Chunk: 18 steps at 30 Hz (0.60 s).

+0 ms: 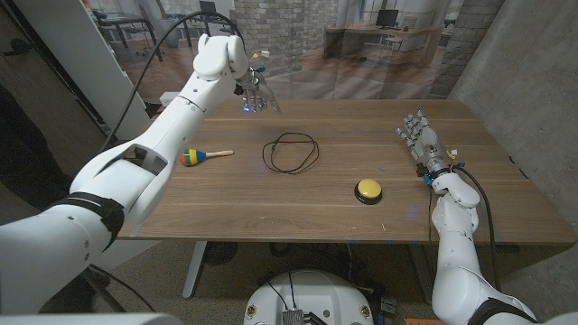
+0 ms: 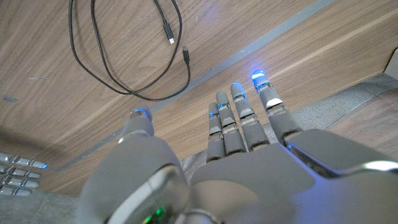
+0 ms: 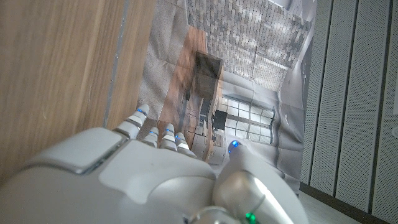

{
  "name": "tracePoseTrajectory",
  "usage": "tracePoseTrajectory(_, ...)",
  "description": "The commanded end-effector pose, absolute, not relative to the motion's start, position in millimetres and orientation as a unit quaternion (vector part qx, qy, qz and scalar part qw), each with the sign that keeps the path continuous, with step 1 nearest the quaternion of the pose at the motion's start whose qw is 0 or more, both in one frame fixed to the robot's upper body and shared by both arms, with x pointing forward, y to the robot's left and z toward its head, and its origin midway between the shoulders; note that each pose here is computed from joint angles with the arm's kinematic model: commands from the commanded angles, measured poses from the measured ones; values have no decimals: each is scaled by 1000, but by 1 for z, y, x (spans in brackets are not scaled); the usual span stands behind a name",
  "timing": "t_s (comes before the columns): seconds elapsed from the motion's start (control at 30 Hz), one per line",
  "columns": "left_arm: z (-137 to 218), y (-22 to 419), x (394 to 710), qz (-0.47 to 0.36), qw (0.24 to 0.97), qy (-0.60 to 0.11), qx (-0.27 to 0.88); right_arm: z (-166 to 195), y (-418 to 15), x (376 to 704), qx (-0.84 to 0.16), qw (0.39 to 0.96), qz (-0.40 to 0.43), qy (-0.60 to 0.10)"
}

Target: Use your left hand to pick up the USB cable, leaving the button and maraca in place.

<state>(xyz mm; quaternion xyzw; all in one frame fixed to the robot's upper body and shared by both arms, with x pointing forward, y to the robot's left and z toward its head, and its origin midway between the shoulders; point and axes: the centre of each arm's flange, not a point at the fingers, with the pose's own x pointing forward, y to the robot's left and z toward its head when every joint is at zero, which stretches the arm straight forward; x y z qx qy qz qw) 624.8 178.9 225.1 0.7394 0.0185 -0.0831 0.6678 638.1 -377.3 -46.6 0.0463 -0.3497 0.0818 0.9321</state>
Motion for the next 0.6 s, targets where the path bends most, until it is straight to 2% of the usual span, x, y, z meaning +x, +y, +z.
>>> tracePoseTrajectory(0.03, 220, 170, 630, -90, 647, 38, 756, -41, -379, 632, 46, 927, 79, -363)
tracePoseTrajectory(0.6, 214, 164, 641, -83, 623, 72, 774, -41, -381, 631, 48, 926, 75, -366)
